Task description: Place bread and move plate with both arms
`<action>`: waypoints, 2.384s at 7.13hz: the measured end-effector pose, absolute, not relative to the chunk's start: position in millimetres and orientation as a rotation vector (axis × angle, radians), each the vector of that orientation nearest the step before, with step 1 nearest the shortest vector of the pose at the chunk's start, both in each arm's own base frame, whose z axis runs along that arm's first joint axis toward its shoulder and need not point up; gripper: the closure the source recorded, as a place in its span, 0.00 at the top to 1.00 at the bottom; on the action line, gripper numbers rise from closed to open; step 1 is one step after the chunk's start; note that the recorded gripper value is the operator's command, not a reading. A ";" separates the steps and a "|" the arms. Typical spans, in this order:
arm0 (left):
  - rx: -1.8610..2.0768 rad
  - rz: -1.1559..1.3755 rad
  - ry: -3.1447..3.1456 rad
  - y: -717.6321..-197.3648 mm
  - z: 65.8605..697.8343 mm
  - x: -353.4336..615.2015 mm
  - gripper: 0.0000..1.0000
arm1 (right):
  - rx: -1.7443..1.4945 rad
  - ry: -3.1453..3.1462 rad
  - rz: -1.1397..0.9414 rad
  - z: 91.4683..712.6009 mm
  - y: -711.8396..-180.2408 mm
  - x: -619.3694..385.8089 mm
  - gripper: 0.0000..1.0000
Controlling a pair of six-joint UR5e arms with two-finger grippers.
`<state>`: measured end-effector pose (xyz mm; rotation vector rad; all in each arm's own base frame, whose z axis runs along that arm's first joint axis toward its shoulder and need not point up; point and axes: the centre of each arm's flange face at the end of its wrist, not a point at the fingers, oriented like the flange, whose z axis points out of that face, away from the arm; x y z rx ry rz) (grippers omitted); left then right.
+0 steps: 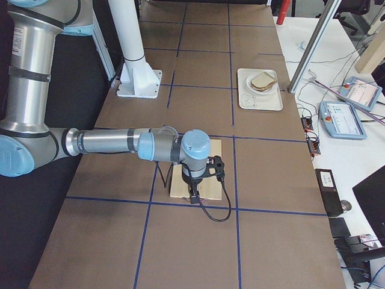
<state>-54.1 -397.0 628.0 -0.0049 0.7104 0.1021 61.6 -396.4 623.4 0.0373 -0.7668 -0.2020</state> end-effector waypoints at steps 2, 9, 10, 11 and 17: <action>-0.010 0.101 0.708 -395.5 630.9 -54.6 1.00 | 0.037 -0.767 -0.202 623.4 -396.3 61.6 1.00; -0.014 0.104 0.709 -394.9 634.9 -54.0 1.00 | 0.037 -0.770 -0.202 623.9 -395.0 61.4 1.00; -0.011 0.105 0.709 -395.1 633.7 -54.0 1.00 | 0.036 -0.770 -0.202 624.1 -394.9 61.4 1.00; -0.009 0.106 0.710 -395.2 632.4 -53.9 1.00 | 0.035 -0.770 -0.202 624.4 -394.9 61.4 1.00; 0.001 0.112 0.710 -397.6 628.4 -53.3 1.00 | 0.036 -0.770 -0.202 624.4 -394.9 61.4 1.00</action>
